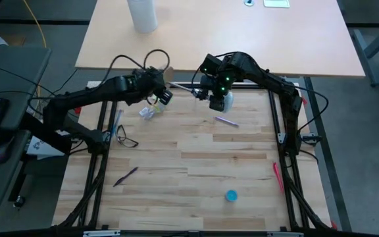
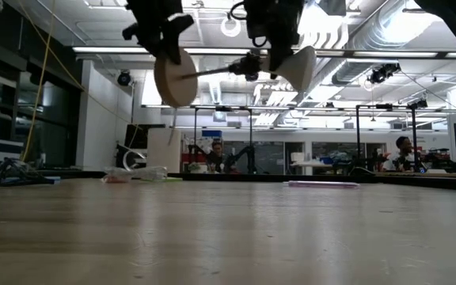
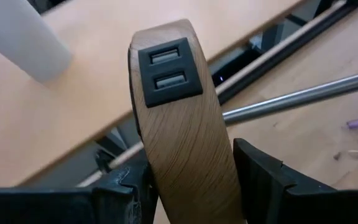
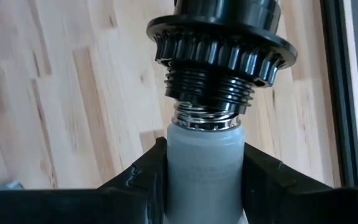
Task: Screw lightbulb
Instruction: Insert the lightbulb into the lamp
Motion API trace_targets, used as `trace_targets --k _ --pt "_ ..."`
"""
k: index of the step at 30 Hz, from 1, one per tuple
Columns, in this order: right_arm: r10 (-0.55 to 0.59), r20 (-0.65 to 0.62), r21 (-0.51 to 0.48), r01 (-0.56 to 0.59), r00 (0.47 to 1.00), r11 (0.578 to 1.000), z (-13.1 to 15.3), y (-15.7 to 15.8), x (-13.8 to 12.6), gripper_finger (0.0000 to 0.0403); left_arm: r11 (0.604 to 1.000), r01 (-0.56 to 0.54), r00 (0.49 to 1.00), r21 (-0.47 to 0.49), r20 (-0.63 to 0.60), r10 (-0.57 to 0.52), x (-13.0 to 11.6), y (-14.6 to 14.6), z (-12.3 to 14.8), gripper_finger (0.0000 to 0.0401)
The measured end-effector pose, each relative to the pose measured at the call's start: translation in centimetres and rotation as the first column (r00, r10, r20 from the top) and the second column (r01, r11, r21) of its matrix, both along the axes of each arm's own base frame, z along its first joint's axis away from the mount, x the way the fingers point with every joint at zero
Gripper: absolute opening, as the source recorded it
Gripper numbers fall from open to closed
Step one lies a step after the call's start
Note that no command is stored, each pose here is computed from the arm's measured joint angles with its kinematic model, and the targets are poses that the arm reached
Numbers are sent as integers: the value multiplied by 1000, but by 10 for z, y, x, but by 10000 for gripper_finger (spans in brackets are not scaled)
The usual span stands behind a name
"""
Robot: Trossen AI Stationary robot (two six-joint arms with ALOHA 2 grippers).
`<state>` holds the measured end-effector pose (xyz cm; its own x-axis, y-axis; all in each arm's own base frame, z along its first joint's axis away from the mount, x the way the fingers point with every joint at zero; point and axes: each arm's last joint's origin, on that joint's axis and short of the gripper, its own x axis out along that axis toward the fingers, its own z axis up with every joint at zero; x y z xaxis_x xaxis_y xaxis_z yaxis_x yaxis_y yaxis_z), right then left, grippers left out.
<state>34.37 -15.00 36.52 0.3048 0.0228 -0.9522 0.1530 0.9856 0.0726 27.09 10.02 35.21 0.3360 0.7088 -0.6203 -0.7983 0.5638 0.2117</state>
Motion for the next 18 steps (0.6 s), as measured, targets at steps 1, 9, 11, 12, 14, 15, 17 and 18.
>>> trace_targets --k 1,9,11,12,14,15,17,18 --pt "-1 -13 -3 1 1000 1000 0 0 -1 145 1000 -8 1000 -12 -2 8 4 1 -4 166" --pt "-15 -129 -41 10 991 999 -3 3 -9 145 984 -82 996 -158 17 86 33 8 -41 167" --pt "-22 -146 -49 15 989 999 -3 3 -10 145 976 -94 995 -195 19 99 40 9 -50 167" --pt "-24 -150 -51 17 988 999 -3 3 -11 145 973 -100 994 -209 17 106 42 10 -54 168" --pt "-27 -161 -49 20 987 999 -3 3 -12 145 966 -111 993 -233 16 117 48 11 -62 168" --pt "-26 -166 -47 18 986 999 -3 4 -12 145 962 -113 993 -247 14 120 50 11 -65 168" --pt "-19 -177 -43 12 984 999 -4 6 -12 145 956 -115 992 -269 11 123 54 12 -71 168" --pt "-13 -183 -41 5 983 999 -4 7 -12 145 954 -113 993 -277 6 120 56 12 -74 168"
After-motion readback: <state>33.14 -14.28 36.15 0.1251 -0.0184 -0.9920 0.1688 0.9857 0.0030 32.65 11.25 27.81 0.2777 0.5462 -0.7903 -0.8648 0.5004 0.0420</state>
